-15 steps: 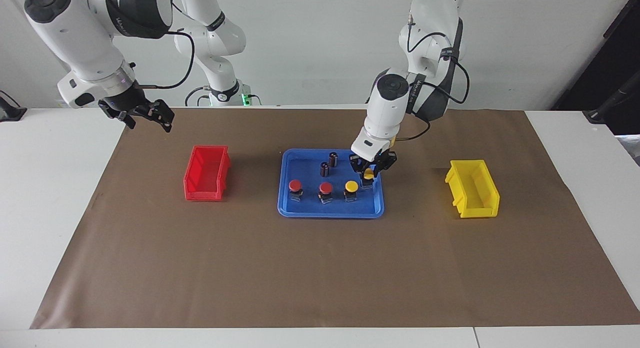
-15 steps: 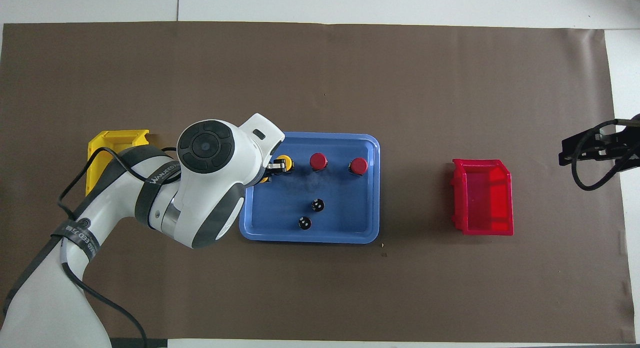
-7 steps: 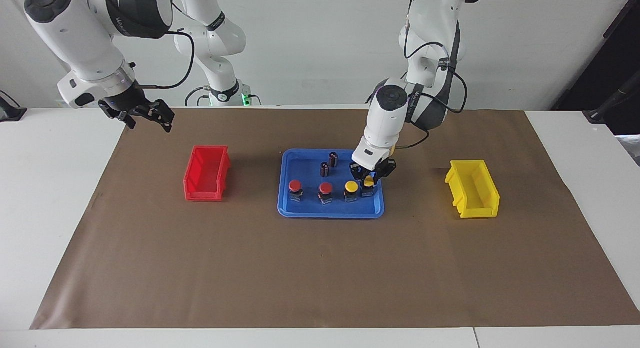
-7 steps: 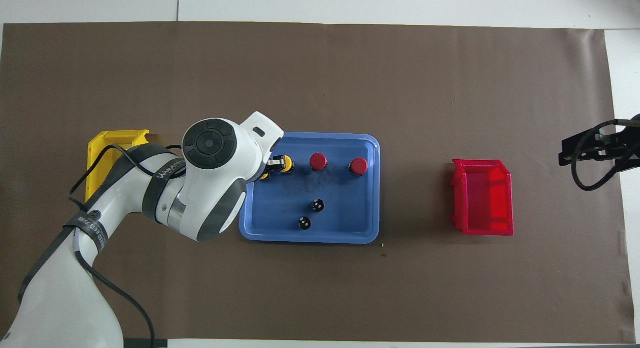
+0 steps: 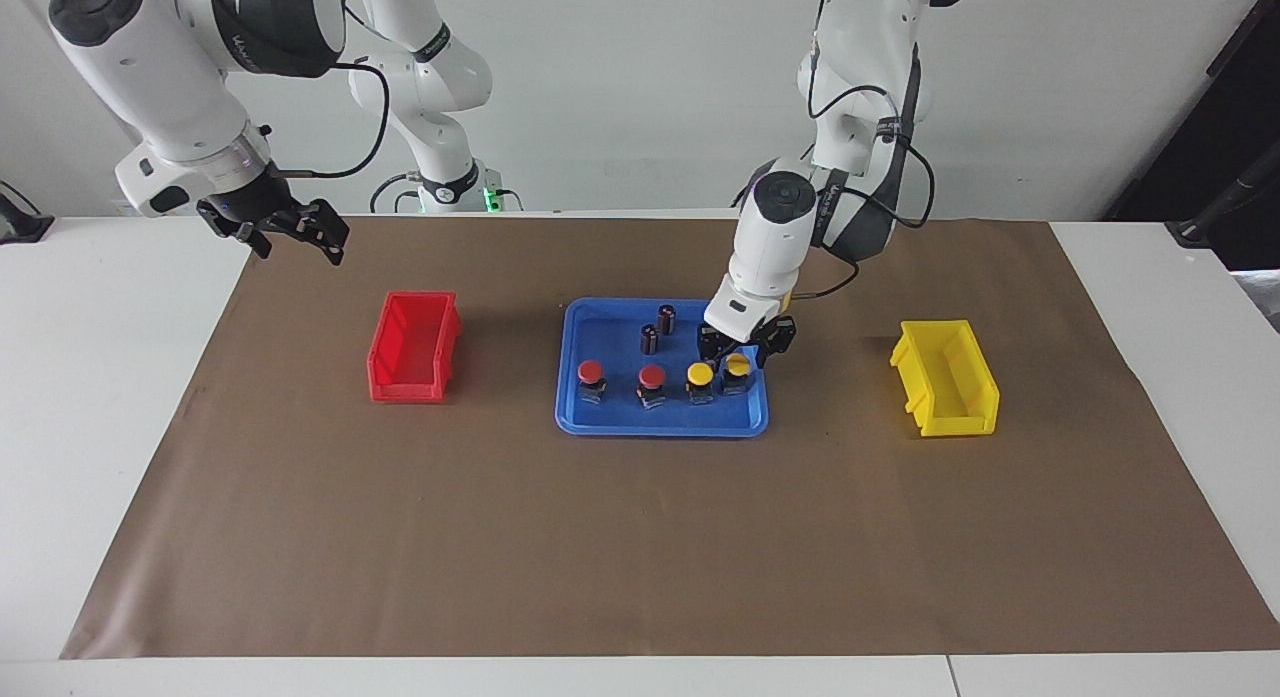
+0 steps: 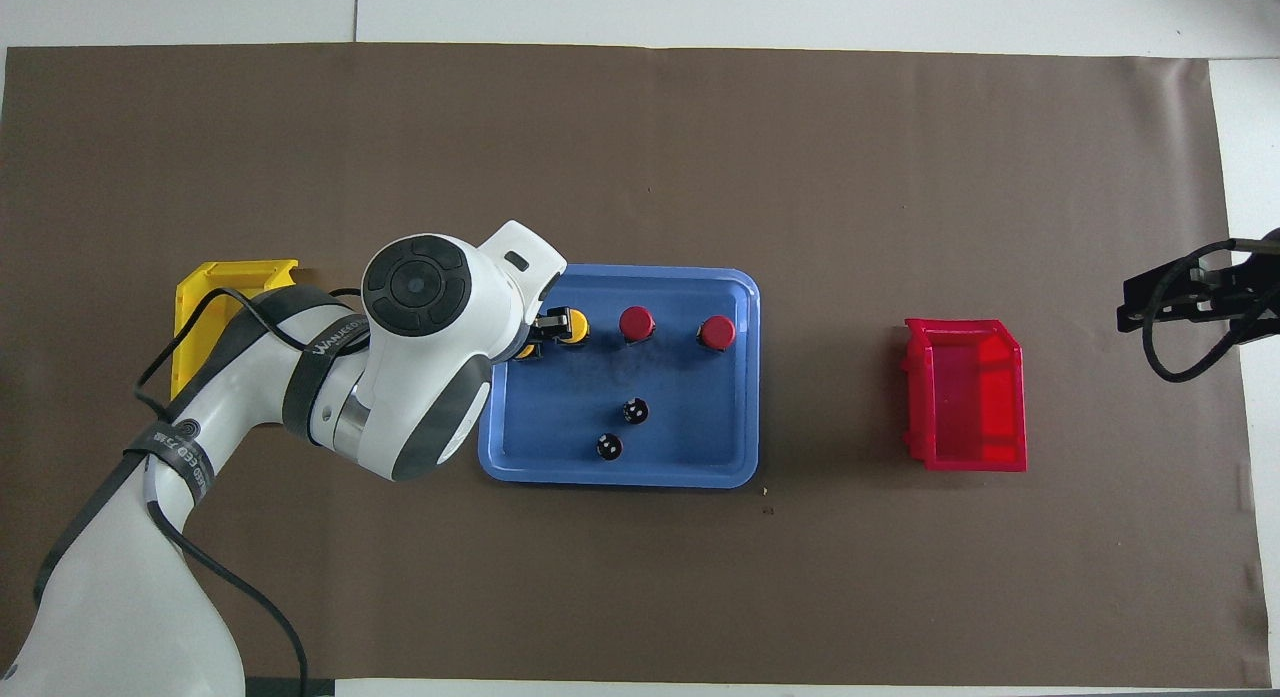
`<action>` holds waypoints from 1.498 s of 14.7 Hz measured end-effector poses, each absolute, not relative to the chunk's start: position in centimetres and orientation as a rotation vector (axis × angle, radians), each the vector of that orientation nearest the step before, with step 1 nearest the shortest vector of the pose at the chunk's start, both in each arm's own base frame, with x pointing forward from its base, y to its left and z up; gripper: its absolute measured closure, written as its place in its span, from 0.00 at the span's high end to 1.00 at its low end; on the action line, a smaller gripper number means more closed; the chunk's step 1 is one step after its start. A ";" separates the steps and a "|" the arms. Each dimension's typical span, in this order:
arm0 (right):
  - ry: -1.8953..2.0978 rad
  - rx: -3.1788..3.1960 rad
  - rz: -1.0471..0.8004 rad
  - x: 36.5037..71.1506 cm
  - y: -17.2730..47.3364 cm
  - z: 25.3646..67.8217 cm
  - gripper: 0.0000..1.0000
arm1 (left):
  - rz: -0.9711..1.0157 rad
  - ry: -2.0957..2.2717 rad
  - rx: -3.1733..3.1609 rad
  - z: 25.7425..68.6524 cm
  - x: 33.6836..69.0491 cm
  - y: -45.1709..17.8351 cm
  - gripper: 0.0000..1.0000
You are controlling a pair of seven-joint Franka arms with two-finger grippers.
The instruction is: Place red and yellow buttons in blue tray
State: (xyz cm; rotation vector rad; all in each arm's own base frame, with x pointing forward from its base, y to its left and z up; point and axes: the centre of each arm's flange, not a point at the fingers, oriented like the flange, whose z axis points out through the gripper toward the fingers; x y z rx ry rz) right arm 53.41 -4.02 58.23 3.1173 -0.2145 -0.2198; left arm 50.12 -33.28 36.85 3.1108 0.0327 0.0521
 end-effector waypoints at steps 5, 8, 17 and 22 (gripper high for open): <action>-0.214 3.117 -0.220 53.4 -4.0 58.2 1.00 | 0.036 0.061 3.120 39.5 51.7 -31.4 0.78; -0.214 3.117 -0.220 53.4 -4.0 58.2 1.00 | 0.023 0.080 3.123 44.8 53.5 -27.8 0.96; -0.214 3.117 -0.220 53.4 -4.0 58.2 1.00 | -0.003 -0.110 3.115 60.0 53.8 -8.5 1.00; -0.214 3.117 -0.220 53.4 -4.0 58.2 1.00 | -0.041 -0.197 3.109 62.4 53.2 -3.0 1.00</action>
